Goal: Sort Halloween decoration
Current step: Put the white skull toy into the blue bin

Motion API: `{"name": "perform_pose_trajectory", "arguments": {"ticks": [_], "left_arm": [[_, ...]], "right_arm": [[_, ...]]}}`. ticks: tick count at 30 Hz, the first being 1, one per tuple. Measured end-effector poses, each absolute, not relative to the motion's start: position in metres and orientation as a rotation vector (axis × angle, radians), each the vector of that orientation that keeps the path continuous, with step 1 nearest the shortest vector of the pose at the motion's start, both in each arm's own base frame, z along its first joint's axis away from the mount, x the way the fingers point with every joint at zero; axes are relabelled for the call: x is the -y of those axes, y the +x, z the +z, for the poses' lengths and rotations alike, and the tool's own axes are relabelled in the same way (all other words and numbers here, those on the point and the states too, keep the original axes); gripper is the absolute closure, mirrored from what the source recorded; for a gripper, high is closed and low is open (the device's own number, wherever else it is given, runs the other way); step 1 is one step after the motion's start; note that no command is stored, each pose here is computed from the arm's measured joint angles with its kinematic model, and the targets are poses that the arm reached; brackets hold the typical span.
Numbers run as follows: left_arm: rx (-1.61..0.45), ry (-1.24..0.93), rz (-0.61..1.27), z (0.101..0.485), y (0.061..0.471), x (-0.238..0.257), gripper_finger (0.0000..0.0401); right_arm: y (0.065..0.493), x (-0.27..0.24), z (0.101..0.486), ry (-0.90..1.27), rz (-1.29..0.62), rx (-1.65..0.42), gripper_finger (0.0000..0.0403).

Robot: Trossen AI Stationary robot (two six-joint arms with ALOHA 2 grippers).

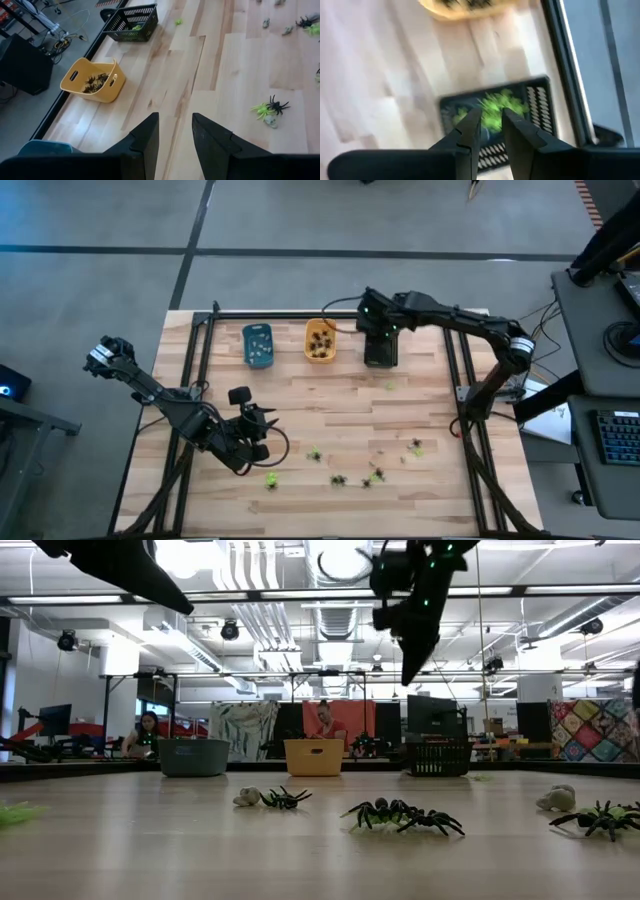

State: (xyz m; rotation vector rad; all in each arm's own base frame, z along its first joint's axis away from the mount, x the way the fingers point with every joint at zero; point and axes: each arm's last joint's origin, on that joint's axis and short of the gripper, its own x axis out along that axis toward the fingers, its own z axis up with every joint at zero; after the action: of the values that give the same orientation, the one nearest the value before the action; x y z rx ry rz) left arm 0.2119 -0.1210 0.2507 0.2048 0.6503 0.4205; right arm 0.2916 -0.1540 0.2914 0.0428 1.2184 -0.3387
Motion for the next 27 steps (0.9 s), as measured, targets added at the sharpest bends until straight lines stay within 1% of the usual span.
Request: {"name": "perform_pose_trajectory", "arguments": {"ticks": [6,12,15,20,24,27], "left_arm": [[-0.637,0.190,0.418,0.252,0.213,0.122,0.0300],[-0.604,0.142,0.416,0.254,0.215,0.124,0.0300],[-0.597,0.099,0.376,0.255,0.218,0.127,0.0296],[-0.601,0.089,0.347,0.248,0.223,0.136,0.0274],[-0.640,0.136,0.328,0.232,0.226,0.148,0.0247],[-0.658,0.168,0.304,0.220,0.228,0.160,0.0229]], "right_arm": [[0.288,0.111,0.296,-0.002,-0.269,-1.077,0.0333],[0.276,0.070,0.286,-0.016,-0.215,-0.936,0.0339],[0.271,0.050,0.278,-0.022,-0.177,-0.847,0.0339],[0.266,0.018,0.261,-0.041,-0.155,-0.760,0.0338],[0.264,-0.005,0.248,-0.088,-0.205,-0.775,0.0337],[0.261,-0.019,0.240,-0.068,-0.193,-0.770,0.0338]]}}
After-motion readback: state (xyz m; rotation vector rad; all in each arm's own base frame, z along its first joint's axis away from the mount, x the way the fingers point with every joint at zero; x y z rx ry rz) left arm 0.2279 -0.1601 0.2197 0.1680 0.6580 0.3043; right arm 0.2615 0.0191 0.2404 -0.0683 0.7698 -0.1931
